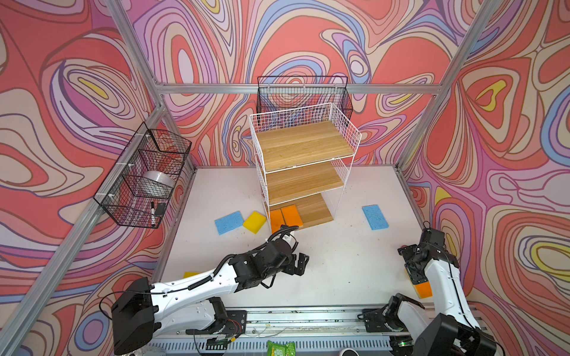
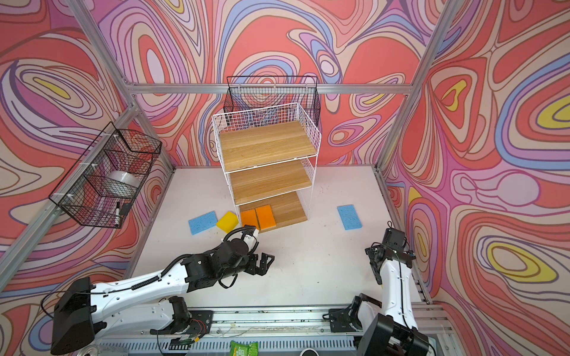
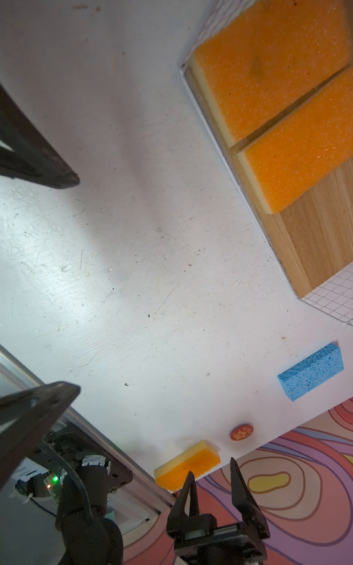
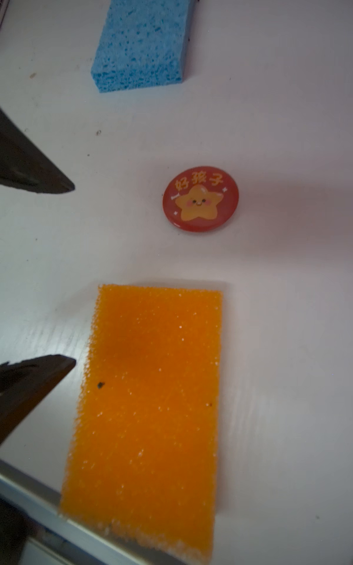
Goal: Place and organize the cleaning sponges onto the shelf
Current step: 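Withdraw the right gripper and move it to the orange sponge near the red badge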
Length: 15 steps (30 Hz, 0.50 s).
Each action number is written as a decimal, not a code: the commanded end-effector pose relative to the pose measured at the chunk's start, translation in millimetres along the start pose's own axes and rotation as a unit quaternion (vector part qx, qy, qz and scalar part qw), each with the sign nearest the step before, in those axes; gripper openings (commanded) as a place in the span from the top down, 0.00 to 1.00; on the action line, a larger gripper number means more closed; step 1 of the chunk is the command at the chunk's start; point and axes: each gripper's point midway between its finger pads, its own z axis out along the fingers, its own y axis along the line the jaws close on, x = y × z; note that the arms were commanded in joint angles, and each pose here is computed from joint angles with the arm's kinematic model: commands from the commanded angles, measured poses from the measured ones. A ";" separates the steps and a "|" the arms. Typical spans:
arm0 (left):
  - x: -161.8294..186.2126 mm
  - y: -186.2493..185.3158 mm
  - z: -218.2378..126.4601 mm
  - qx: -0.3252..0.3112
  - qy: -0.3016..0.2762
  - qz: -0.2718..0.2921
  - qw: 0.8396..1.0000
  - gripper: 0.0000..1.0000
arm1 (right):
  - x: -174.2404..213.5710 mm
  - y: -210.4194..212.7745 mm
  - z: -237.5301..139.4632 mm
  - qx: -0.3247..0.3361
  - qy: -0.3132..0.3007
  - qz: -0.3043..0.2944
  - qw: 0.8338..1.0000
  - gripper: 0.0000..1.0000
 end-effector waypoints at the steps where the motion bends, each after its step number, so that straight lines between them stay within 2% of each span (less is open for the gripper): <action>1: -0.9 2.0 -0.9 0.005 -0.004 -0.007 1.000 0.00 | -1.9 5.5 4.6 -0.016 0.004 0.000 1.000 0.15; 8: -0.6 5.2 -1.5 0.000 -0.002 -0.011 1.000 0.00 | -1.3 0.8 20.4 -0.002 0.006 0.007 1.000 0.16; 15: 0.8 10.5 -4.2 -0.010 -0.001 -0.012 1.000 0.00 | -3.8 2.5 24.9 -0.001 0.003 0.006 1.000 0.21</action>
